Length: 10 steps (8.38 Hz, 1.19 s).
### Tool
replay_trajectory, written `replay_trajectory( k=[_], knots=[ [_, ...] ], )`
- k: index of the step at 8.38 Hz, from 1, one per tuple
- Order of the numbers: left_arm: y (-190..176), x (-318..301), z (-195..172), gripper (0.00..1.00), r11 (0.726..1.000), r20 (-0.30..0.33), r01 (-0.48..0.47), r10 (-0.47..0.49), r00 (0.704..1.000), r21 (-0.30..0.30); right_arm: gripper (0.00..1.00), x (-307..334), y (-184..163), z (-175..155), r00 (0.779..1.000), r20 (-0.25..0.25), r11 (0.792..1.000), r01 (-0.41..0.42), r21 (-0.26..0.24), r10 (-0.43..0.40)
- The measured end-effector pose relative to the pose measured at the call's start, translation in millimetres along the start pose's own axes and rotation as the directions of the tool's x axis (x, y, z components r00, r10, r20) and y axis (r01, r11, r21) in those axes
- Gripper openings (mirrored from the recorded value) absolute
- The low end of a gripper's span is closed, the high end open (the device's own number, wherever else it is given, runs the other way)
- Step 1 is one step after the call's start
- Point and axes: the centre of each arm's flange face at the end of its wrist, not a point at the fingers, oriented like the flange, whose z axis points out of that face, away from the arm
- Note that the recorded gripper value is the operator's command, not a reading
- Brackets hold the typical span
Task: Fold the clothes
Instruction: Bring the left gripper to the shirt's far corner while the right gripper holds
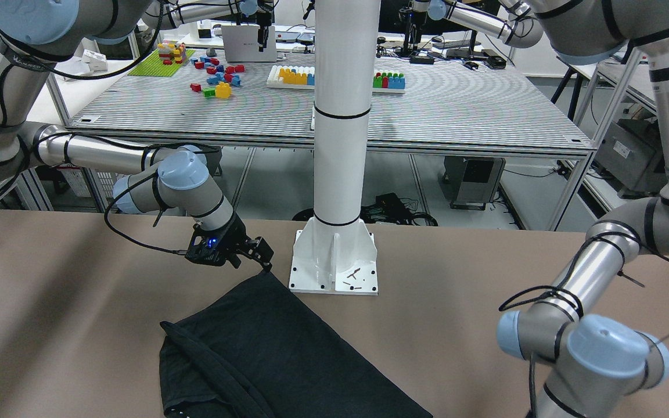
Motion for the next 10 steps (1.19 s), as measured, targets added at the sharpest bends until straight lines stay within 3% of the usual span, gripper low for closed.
replay_trajectory(
  k=[2, 4, 6, 8, 9, 10],
  knots=[
    [74, -16, -3, 0.83, 0.995, -0.014, 0.051, -0.052, 0.999, -0.089, 0.95, -21, -34, -2, 0.998, 0.057, 0.99, -0.024, 0.142, 0.016],
    [143, -32, 25, 0.79, 0.989, 0.024, 0.06, -0.057, 0.998, -0.138, 0.95, -33, -56, -5, 0.996, 0.09, 0.969, -0.045, 0.242, 0.024],
    [185, -44, 50, 0.77, 0.989, 0.06, 0.059, -0.051, 0.997, -0.137, 0.95, -37, -72, -13, 0.994, 0.099, 0.954, -0.066, 0.293, 0.038],
    [201, -52, 58, 0.71, 0.988, 0.08, 0.066, -0.055, 0.995, -0.142, 0.95, -38, -85, -19, 0.994, 0.099, 0.942, -0.083, 0.324, 0.054],
    [207, -57, 61, 0.58, 0.987, 0.09, 0.069, -0.056, 0.994, -0.146, 0.95, -39, -88, -20, 0.994, 0.096, 0.939, -0.088, 0.332, 0.059],
    [212, -62, 63, 0.29, 0.986, 0.1, 0.074, -0.059, 0.993, -0.151, 0.95, -39, -91, -21, 0.994, 0.094, 0.937, -0.091, 0.338, 0.063]
  ],
)
